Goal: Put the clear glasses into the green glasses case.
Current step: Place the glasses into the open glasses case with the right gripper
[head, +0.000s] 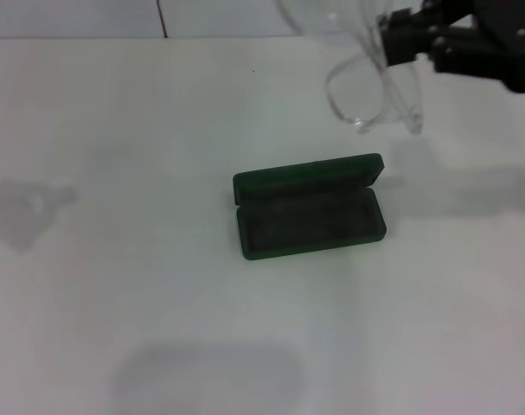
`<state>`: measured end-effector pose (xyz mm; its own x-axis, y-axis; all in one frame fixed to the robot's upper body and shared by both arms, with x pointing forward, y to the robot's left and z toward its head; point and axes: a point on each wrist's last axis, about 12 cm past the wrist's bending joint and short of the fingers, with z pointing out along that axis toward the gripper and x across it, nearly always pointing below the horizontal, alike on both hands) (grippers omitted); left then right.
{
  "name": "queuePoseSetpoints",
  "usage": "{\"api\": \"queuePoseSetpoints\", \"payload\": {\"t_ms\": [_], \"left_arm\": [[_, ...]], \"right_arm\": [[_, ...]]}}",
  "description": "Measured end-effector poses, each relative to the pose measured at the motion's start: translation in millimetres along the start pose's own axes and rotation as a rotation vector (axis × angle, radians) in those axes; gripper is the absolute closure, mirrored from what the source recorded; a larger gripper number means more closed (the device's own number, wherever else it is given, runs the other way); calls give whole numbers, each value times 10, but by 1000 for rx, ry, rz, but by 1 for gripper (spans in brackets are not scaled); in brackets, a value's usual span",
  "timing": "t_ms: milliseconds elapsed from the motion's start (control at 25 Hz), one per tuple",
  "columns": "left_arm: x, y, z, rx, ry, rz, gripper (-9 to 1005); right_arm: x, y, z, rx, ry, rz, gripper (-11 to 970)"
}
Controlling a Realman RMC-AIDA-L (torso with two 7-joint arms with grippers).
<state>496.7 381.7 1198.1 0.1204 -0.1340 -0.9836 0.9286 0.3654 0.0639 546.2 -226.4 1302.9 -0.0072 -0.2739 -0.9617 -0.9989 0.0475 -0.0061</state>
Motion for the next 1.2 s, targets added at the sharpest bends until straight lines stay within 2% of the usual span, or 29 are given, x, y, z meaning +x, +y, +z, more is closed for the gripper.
{"api": "queuePoseSetpoints", "payload": {"t_ms": [240,800,960,1080,1200], "left_arm": [[9,2,21,-2,-9,-11,947],[24,-16,-10,-19,-16,-26,947],[49,-12,-5,-21,-25,-43,947],[55,0,-6,-22,-28,-51,947],[50,5,-5,-21,-29,-51,947]], "right_arm": [[-112,34,125,-6,60,-48,876],[-208,157,384,18,207,-112,875],[-217,168,556,58,328,-111,874],[-253,159,791,86,489,-121,874],[-261,143,1016,62,630,-123,873]]}}
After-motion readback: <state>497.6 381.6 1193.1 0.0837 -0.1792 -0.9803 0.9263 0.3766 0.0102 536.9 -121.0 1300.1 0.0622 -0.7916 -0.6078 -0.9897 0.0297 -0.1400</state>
